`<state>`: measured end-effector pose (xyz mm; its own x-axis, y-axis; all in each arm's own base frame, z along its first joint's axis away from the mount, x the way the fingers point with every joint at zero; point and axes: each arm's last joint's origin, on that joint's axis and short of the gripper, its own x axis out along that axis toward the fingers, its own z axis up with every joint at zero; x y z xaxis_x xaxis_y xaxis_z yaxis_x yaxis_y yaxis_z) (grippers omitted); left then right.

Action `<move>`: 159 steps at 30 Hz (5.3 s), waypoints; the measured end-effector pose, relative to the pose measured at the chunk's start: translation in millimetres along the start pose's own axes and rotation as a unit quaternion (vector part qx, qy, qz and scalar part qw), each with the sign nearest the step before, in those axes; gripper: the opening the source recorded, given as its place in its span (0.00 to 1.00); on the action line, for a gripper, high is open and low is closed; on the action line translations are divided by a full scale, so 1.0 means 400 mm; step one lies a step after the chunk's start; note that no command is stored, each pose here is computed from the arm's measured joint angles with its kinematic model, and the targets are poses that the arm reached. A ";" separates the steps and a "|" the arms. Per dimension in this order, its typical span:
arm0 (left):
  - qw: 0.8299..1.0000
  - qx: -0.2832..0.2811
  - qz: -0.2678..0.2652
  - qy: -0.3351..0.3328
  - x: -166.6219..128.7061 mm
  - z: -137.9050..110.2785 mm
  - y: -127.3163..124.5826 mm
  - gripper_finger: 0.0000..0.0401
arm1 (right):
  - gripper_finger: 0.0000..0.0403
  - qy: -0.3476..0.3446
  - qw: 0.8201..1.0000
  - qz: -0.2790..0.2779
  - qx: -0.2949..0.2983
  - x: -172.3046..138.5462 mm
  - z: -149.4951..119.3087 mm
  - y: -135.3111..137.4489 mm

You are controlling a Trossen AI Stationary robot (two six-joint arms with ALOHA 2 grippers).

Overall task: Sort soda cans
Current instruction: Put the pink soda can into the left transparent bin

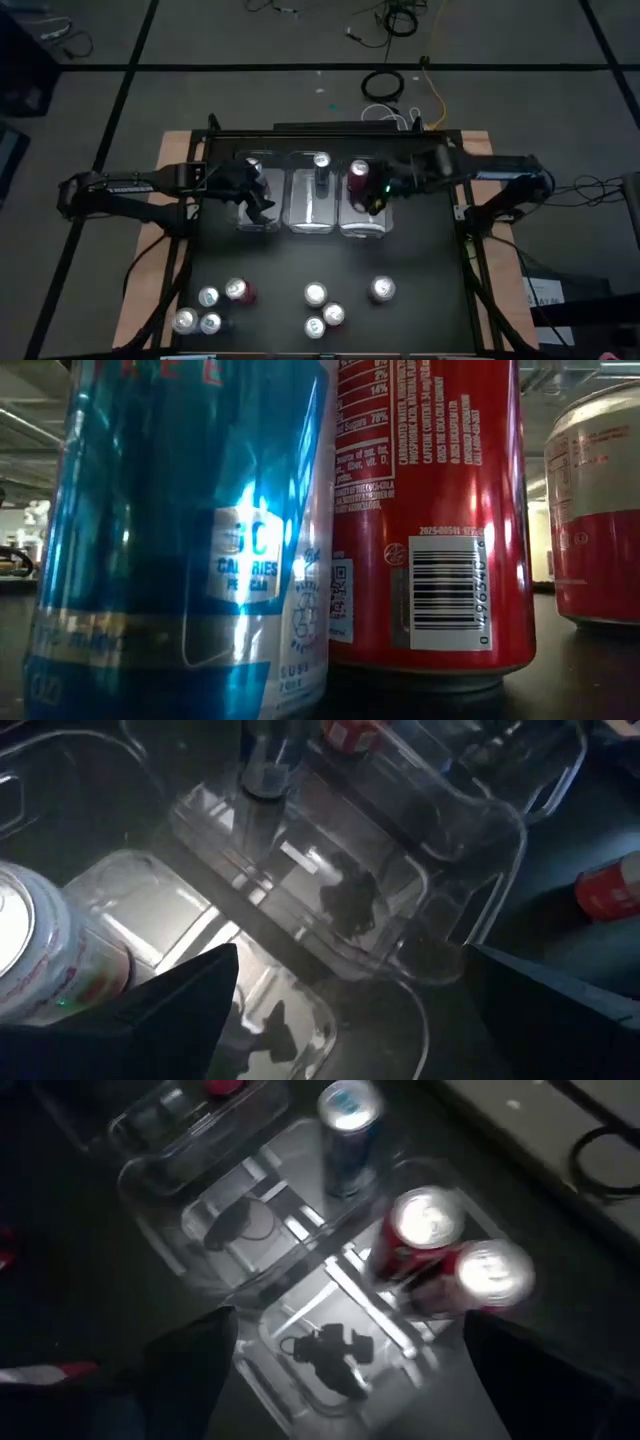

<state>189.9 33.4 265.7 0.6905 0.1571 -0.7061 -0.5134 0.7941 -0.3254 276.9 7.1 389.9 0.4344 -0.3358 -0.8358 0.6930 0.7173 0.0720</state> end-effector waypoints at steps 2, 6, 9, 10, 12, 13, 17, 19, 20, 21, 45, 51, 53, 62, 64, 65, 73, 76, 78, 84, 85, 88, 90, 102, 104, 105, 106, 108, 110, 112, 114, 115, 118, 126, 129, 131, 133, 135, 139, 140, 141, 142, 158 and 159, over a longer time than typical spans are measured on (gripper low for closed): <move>1.000 0.000 -0.001 -0.001 0.000 0.001 0.000 0.98 | 0.95 0.000 1.000 0.011 0.005 0.043 -0.035 0.013; 1.000 0.004 -0.001 -0.002 0.000 0.001 -0.001 0.98 | 0.95 -0.005 0.999 0.034 0.024 0.110 -0.110 0.021; 1.000 0.004 -0.001 -0.002 0.000 0.001 -0.001 0.98 | 0.95 -0.003 0.998 0.043 0.040 0.135 -0.164 0.015; 1.000 0.005 -0.001 -0.002 0.000 0.000 -0.002 0.98 | 0.95 0.000 0.998 0.045 0.043 0.139 -0.181 0.012; 1.000 0.010 -0.004 0.000 0.000 -0.003 -0.007 0.98 | 0.95 0.002 0.998 0.049 0.047 0.140 -0.215 0.007; 1.000 0.013 -0.008 0.002 -0.001 -0.005 -0.011 0.98 | 0.95 0.000 0.998 0.050 0.048 0.139 -0.232 0.004; 0.999 0.030 -0.012 0.003 -0.002 -0.017 -0.030 0.98 | 0.95 -0.022 0.998 0.054 0.039 0.119 -0.291 -0.007; 0.999 0.035 -0.012 -0.001 -0.007 -0.017 -0.041 0.98 | 0.95 -0.019 0.997 0.068 0.030 0.106 -0.313 -0.008; 0.999 0.038 -0.015 -0.006 -0.012 -0.015 -0.049 0.98 | 0.95 -0.018 0.997 0.076 0.026 0.098 -0.324 -0.008; 0.999 0.041 -0.018 -0.011 -0.018 -0.012 -0.057 0.98 | 0.95 -0.017 0.996 0.083 0.022 0.090 -0.333 -0.008; 0.993 0.068 -0.086 0.043 0.025 0.017 -0.325 0.97 | 0.95 -0.005 0.991 0.122 -0.058 0.024 -0.441 0.000; 0.992 0.059 -0.112 0.019 0.049 0.027 -0.348 0.97 | 0.95 -0.003 0.989 0.129 -0.070 0.017 -0.452 0.004; 0.991 0.057 -0.118 0.012 0.053 0.030 -0.353 0.97 | 0.95 -0.003 0.988 0.131 -0.075 0.014 -0.456 0.005; 0.993 0.040 -0.114 0.000 0.059 0.033 -0.357 0.98 | 0.95 0.002 0.986 0.146 -0.085 0.001 -0.476 0.010; 0.994 0.022 -0.106 -0.005 0.059 0.034 -0.356 0.99 | 0.95 0.003 0.985 0.148 -0.085 -0.001 -0.480 0.011; 0.995 0.017 -0.101 -0.008 0.059 0.034 -0.355 0.99 | 0.95 0.004 0.985 0.149 -0.082 -0.002 -0.482 0.011; 0.996 -0.002 -0.091 -0.013 0.061 0.036 -0.351 1.00 | 0.95 0.008 0.985 0.156 -0.077 -0.009 -0.492 0.013; 0.996 -0.012 -0.087 -0.008 0.061 0.035 -0.349 1.00 | 0.95 0.010 0.985 0.156 -0.075 -0.009 -0.492 0.013; 0.996 -0.013 -0.086 -0.009 0.062 0.037 -0.347 1.00 | 0.95 0.010 0.985 0.156 -0.075 -0.009 -0.492 0.013; 0.996 -0.014 -0.084 -0.014 0.062 0.039 -0.347 1.00 | 0.95 0.011 0.985 0.156 -0.075 -0.009 -0.492 0.013; 0.996 -0.015 -0.089 -0.014 0.062 0.040 -0.348 1.00 | 0.95 0.011 0.985 0.156 -0.075 -0.009 -0.492 0.013; 0.994 -0.017 -0.104 -0.015 0.061 0.043 -0.353 1.00 | 0.95 0.011 0.985 0.156 -0.075 -0.009 -0.492 0.013; 0.993 -0.021 -0.115 -0.023 0.059 0.047 -0.358 1.00 | 0.95 0.011 0.985 0.156 -0.075 -0.009 -0.492 0.013; 0.986 -0.036 -0.153 -0.062 0.053 0.068 -0.375 1.00 | 0.95 0.011 0.985 0.155 -0.075 -0.009 -0.492 0.013; 0.986 -0.036 -0.153 -0.061 0.053 0.067 -0.375 1.00 | 0.95 0.011 0.985 0.156 -0.075 -0.009 -0.492 0.013; 0.986 -0.035 -0.153 -0.062 0.052 0.065 -0.377 1.00 | 0.95 0.011 0.985 0.156 -0.074 -0.009 -0.492 0.013; 0.986 -0.034 -0.150 -0.064 0.051 0.062 -0.380 1.00 | 0.95 0.011 0.985 0.156 -0.074 -0.009 -0.492 0.013; 0.987 -0.029 -0.140 -0.071 0.047 0.052 -0.387 1.00 | 0.95 0.011 0.985 0.156 -0.074 -0.009 -0.492 0.013; 0.988 -0.023 -0.135 -0.074 0.043 0.042 -0.394 1.00 | 0.95 0.010 0.985 0.156 -0.075 -0.009 -0.492 0.013; 0.989 -0.013 -0.133 -0.069 0.040 0.032 -0.398 1.00 | 0.95 0.010 0.985 0.156 -0.075 -0.009 -0.492 0.013; 0.991 0.002 -0.122 -0.054 0.038 0.020 -0.397 1.00 | 0.95 0.010 0.985 0.156 -0.076 -0.009 -0.492 0.013; 0.992 0.021 -0.115 -0.048 0.035 0.016 -0.397 1.00 | 0.95 0.010 0.985 0.156 -0.076 -0.009 -0.492 0.013; 0.989 0.097 -0.100 -0.040 0.024 0.016 -0.398 1.00 | 0.95 0.010 0.985 0.155 -0.077 -0.009 -0.492 0.013; 0.977 0.187 -0.094 -0.045 -0.012 0.044 -0.409 1.00 | 0.95 0.010 0.985 0.155 -0.076 -0.009 -0.492 0.013; 0.976 0.188 -0.095 -0.057 -0.021 0.057 -0.413 1.00 | 0.95 0.012 0.986 0.155 -0.064 -0.009 -0.492 0.013; 0.977 0.185 -0.090 -0.061 -0.020 0.064 -0.409 1.00 | 0.95 0.014 0.986 0.154 -0.054 -0.009 -0.492 0.013; 0.978 0.183 -0.085 -0.059 -0.018 0.068 -0.404 1.00 | 0.95 0.015 0.987 0.154 -0.049 -0.009 -0.493 0.013; 0.978 0.186 -0.082 -0.047 -0.016 0.065 -0.398 1.00 | 0.95 0.017 0.986 0.155 -0.052 -0.009 -0.493 0.013; 0.978 0.197 -0.069 -0.015 -0.014 0.053 -0.387 1.00 | 0.95 0.016 0.985 0.156 -0.070 -0.009 -0.493 0.013; 0.978 0.197 -0.068 -0.007 -0.013 0.051 -0.385 1.00 | 0.95 0.015 0.985 0.156 -0.072 -0.009 -0.493 0.013; 0.978 0.198 -0.065 -0.002 -0.013 0.048 -0.383 1.00 | 0.95 0.015 0.985 0.158 -0.071 -0.009 -0.493 0.014; 0.978 0.199 -0.063 0.003 -0.013 0.047 -0.381 1.00 | 0.95 0.014 0.984 0.161 -0.070 -0.009 -0.492 0.015; 0.997 -0.056 -0.017 0.045 -0.020 0.015 -0.373 1.00 | 0.95 0.012 0.984 0.164 -0.073 -0.010 -0.491 0.017; 0.997 -0.072 -0.017 0.038 -0.020 0.013 -0.378 1.00 | 0.95 0.012 0.984 0.164 -0.075 -0.010 -0.491 0.017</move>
<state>264.6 -84.9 323.8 0.6707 0.0826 -0.7371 -0.5620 0.7051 -0.4324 166.8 133.4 286.8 0.6055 -0.0581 -0.7937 0.4246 0.8671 0.2604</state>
